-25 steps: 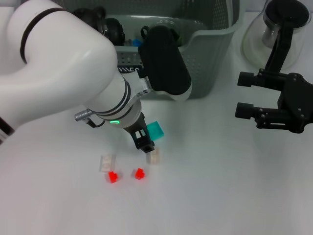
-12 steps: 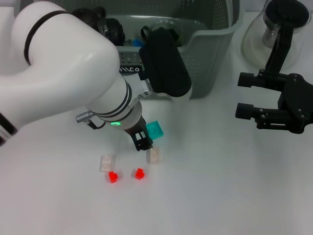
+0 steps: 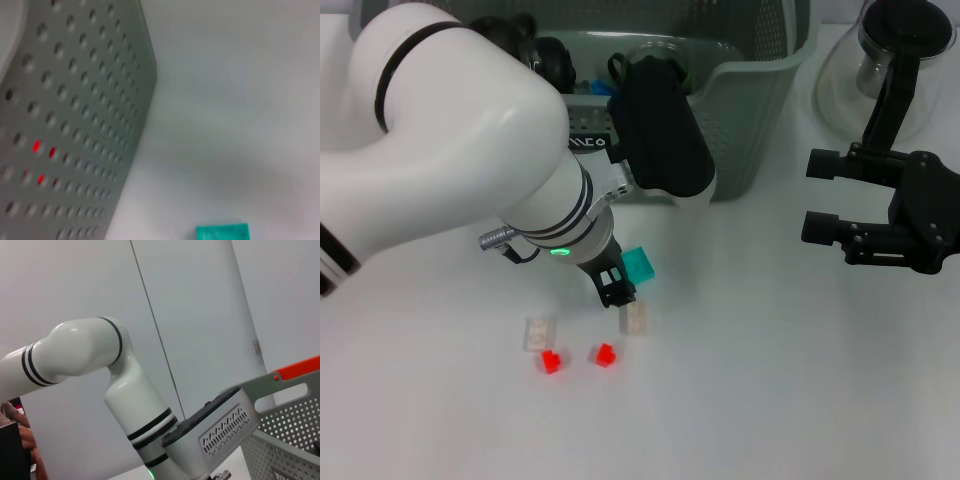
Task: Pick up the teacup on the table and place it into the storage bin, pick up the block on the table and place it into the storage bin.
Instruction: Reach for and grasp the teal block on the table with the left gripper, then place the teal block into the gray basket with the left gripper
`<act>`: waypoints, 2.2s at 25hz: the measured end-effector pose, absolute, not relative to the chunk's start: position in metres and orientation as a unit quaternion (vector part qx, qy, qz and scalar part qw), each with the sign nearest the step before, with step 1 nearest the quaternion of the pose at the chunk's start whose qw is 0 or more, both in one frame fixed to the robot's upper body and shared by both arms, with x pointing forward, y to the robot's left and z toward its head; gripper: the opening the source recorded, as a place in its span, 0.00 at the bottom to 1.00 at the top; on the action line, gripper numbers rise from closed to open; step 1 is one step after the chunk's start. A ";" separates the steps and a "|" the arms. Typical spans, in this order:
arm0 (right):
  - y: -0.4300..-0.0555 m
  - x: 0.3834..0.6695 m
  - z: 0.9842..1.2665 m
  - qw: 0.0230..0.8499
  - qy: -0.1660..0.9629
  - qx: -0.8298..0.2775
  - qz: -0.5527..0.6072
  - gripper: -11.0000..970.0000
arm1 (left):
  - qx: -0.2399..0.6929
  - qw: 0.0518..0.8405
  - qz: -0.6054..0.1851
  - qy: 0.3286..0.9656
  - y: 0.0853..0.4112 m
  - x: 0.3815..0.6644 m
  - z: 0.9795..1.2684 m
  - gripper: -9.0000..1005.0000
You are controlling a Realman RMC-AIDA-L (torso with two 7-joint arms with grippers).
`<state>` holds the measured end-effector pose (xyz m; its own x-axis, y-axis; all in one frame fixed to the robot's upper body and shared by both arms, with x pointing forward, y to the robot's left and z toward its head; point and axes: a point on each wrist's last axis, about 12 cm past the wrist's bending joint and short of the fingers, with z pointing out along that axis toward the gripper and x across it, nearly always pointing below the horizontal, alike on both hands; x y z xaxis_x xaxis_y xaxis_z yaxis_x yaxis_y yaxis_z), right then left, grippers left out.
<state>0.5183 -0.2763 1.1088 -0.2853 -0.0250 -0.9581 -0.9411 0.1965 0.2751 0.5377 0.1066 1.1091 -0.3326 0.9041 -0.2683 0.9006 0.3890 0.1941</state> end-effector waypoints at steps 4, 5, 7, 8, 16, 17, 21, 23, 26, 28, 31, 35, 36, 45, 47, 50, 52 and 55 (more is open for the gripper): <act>-0.276 0.518 1.109 0.455 0.625 -0.387 0.502 0.88 | 0.555 0.168 0.005 0.815 0.105 0.537 1.109 0.48; -0.277 0.518 1.108 0.455 0.625 -0.386 0.502 0.88 | 0.557 0.168 0.006 0.814 0.104 0.536 1.108 0.48; -0.277 0.517 1.108 0.455 0.626 -0.386 0.502 0.88 | 0.560 0.167 0.008 0.812 0.103 0.535 1.108 0.49; -0.277 0.517 1.108 0.455 0.626 -0.385 0.502 0.88 | 0.560 0.167 0.009 0.811 0.103 0.535 1.108 0.49; -0.278 0.517 1.108 0.456 0.627 -0.384 0.502 0.88 | 0.555 0.169 0.008 0.815 0.105 0.537 1.108 0.44; -0.278 0.517 1.108 0.456 0.627 -0.384 0.502 0.88 | 0.555 0.169 0.008 0.815 0.105 0.537 1.109 0.43; -0.278 0.517 1.108 0.456 0.626 -0.384 0.502 0.88 | 0.554 0.169 0.009 0.815 0.107 0.537 1.115 0.42; -0.278 0.517 1.108 0.456 0.626 -0.384 0.502 0.88 | 0.549 0.170 0.007 0.818 0.114 0.537 1.123 0.42; -0.278 0.517 1.108 0.456 0.626 -0.384 0.502 0.88 | 0.536 0.174 -0.019 0.826 0.136 0.538 1.137 0.42; -0.278 0.517 1.108 0.457 0.626 -0.384 0.502 0.88 | 0.529 0.175 -0.052 0.828 0.153 0.538 1.143 0.42; -0.278 0.517 1.108 0.457 0.626 -0.383 0.502 0.88 | 0.507 0.177 -0.116 0.836 0.181 0.539 1.148 0.43; -0.277 0.518 1.108 0.458 0.626 -0.384 0.502 0.88 | 0.489 0.203 -0.224 0.818 0.224 0.534 1.150 0.43; -0.277 0.518 1.108 0.458 0.625 -0.384 0.502 0.88 | 0.484 0.214 -0.249 0.811 0.234 0.533 1.150 0.43; -0.277 0.518 1.108 0.456 0.626 -0.385 0.502 0.88 | 0.396 0.324 -0.495 0.702 0.308 0.526 1.150 0.44; -0.277 0.518 1.108 0.456 0.626 -0.385 0.502 0.88 | 0.378 0.350 -0.522 0.679 0.314 0.528 1.155 0.44; -0.277 0.517 1.108 0.456 0.626 -0.384 0.502 0.88 | 0.338 0.410 -0.546 0.648 0.319 0.535 1.168 0.44; -0.277 0.517 1.108 0.456 0.626 -0.384 0.502 0.88 | 0.312 0.440 -0.557 0.631 0.317 0.541 1.177 0.45; -0.276 0.517 1.108 0.456 0.626 -0.385 0.503 0.88 | 0.281 0.450 -0.563 0.634 0.307 0.563 1.194 0.45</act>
<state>0.5174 -0.2762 1.1077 -0.2887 -0.0237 -0.9571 -0.9397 0.1986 0.2785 0.5630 0.3074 1.1944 -0.4366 -0.1506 -0.8870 0.8630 0.2084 -0.4602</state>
